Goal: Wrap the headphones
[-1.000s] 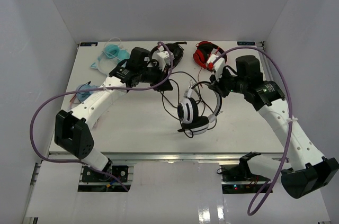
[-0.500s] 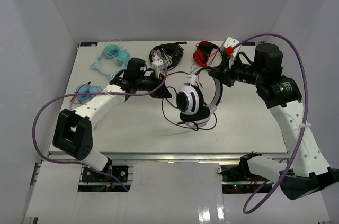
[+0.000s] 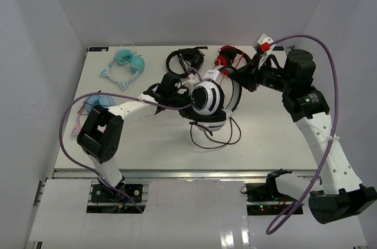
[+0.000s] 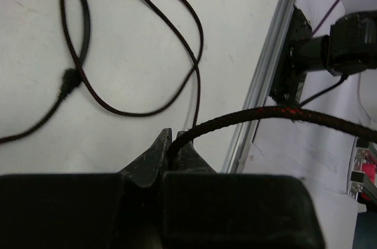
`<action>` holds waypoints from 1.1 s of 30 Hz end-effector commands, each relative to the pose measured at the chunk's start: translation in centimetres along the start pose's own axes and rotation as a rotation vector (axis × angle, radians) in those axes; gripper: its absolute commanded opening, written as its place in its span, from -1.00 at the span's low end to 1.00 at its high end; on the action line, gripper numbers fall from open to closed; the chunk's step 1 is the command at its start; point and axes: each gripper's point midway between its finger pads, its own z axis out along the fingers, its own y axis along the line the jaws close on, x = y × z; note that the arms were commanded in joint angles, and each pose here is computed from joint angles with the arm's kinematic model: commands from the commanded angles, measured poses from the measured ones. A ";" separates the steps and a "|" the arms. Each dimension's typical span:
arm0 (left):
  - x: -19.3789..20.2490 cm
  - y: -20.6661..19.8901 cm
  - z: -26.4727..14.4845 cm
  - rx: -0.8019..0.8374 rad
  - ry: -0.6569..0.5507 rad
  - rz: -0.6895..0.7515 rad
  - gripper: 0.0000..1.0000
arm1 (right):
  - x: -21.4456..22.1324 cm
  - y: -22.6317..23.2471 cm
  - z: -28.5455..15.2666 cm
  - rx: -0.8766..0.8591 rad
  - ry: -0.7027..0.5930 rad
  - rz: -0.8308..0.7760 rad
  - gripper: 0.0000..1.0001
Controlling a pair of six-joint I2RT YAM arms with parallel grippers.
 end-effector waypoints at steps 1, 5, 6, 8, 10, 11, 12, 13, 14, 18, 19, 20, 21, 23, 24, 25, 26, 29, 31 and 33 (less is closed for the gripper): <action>-5.4 1.0 -0.7 0.012 -0.111 0.008 -0.94 | -2.1 5.4 -2.4 -0.188 -0.116 -0.009 -0.85; -7.3 0.6 -1.0 0.040 -0.131 0.031 -0.80 | -0.1 6.5 -2.9 -0.220 -0.095 0.008 -0.85; -7.7 0.4 -1.0 0.044 -0.133 0.036 -0.75 | 0.3 6.7 -2.9 -0.231 -0.090 0.014 -0.85; -8.1 0.1 -1.2 0.054 -0.131 0.046 -0.58 | 0.8 7.3 -2.9 -0.271 -0.087 0.015 -0.85; -8.0 -0.1 -1.1 0.070 -0.123 0.044 -0.44 | 0.8 7.9 -3.0 -0.315 -0.090 0.013 -0.85; -8.0 -0.2 -1.1 0.081 -0.119 0.043 -0.42 | 0.7 8.1 -3.0 -0.325 -0.093 0.013 -0.85; -7.9 -0.3 -1.1 0.088 -0.117 0.040 -0.39 | 0.4 8.3 -3.2 -0.332 -0.099 0.005 -0.85; -7.7 -0.5 -1.0 0.101 -0.112 0.041 -0.38 | 0.1 8.0 -3.1 -0.310 -0.103 0.002 -0.85; -7.5 -0.7 -1.0 0.115 -0.107 0.042 -0.36 | -0.1 7.6 -3.1 -0.284 -0.106 -0.002 -0.85; -5.6 -1.9 -0.5 0.180 -0.074 0.037 -0.22 | -1.7 4.8 -2.8 -0.118 -0.120 -0.002 -0.85; -5.2 -2.2 -0.4 0.190 -0.068 0.043 -0.17 | -2.1 3.9 -2.7 -0.073 -0.123 0.002 -0.85; -4.2 -2.6 0.0 0.201 -0.051 0.049 -0.15 | -3.0 3.3 -2.6 -0.045 -0.132 0.006 -0.85; -3.9 -2.9 0.0 0.206 -0.049 0.061 -0.12 | -3.6 3.0 -2.6 -0.038 -0.140 0.006 -0.85; -2.8 -3.7 0.4 0.224 -0.037 0.078 -0.06 | -5.5 2.9 -2.6 -0.035 -0.164 0.002 -0.85; -2.2 -3.8 0.4 0.225 -0.035 0.088 -0.04 | -5.8 2.6 -2.4 -0.036 -0.164 0.010 -0.85; -1.7 -3.9 0.4 0.229 -0.036 0.098 -0.01 | -6.3 2.3 -2.2 -0.038 -0.169 0.018 -0.85; -1.2 -4.0 0.5 0.234 -0.039 0.107 0.02 | -7.1 2.1 -2.1 -0.039 -0.178 0.025 -0.85; 0.5 -3.7 0.8 0.228 -0.028 0.094 0.09 | -8.0 1.9 -2.2 -0.043 -0.193 0.034 -0.85; 1.0 -3.7 1.2 0.228 -0.044 0.113 0.13 | -8.4 1.4 -2.1 -0.037 -0.199 0.049 -0.85; 1.4 -3.7 1.8 0.230 -0.052 0.123 0.14 | -8.3 1.1 -2.1 -0.030 -0.199 0.069 -0.85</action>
